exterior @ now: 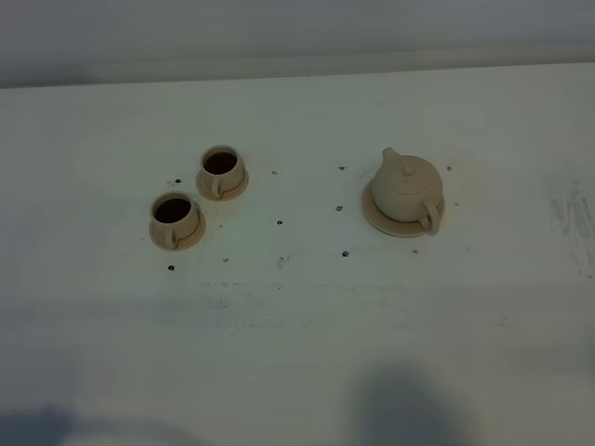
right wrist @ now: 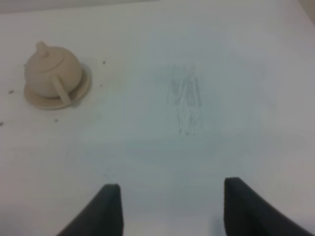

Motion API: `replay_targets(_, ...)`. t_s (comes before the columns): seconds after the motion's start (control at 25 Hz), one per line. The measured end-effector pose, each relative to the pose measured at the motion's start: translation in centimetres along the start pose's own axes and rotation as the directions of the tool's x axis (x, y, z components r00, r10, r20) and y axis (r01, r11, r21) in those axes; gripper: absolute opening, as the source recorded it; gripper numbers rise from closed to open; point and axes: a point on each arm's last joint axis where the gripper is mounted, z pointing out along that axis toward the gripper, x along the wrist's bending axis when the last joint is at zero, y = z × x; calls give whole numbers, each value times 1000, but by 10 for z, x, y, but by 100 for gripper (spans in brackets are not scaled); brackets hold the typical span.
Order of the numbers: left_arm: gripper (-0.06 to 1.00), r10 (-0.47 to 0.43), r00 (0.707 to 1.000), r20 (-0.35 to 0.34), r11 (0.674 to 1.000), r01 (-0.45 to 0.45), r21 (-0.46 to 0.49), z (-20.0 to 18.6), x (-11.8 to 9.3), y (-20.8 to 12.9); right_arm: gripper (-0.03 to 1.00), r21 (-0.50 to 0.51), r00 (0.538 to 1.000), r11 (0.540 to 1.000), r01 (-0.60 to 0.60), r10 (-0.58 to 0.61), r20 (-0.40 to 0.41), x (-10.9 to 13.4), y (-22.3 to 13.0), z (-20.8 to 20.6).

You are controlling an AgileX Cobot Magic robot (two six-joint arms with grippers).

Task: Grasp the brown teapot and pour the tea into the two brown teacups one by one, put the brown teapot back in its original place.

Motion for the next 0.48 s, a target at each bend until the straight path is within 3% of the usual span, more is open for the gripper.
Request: replay_targets(0.48,52,0,1000,0,1000,0,0,0,0,0,48,0,1000,1000,0,0,1,0,0,0)
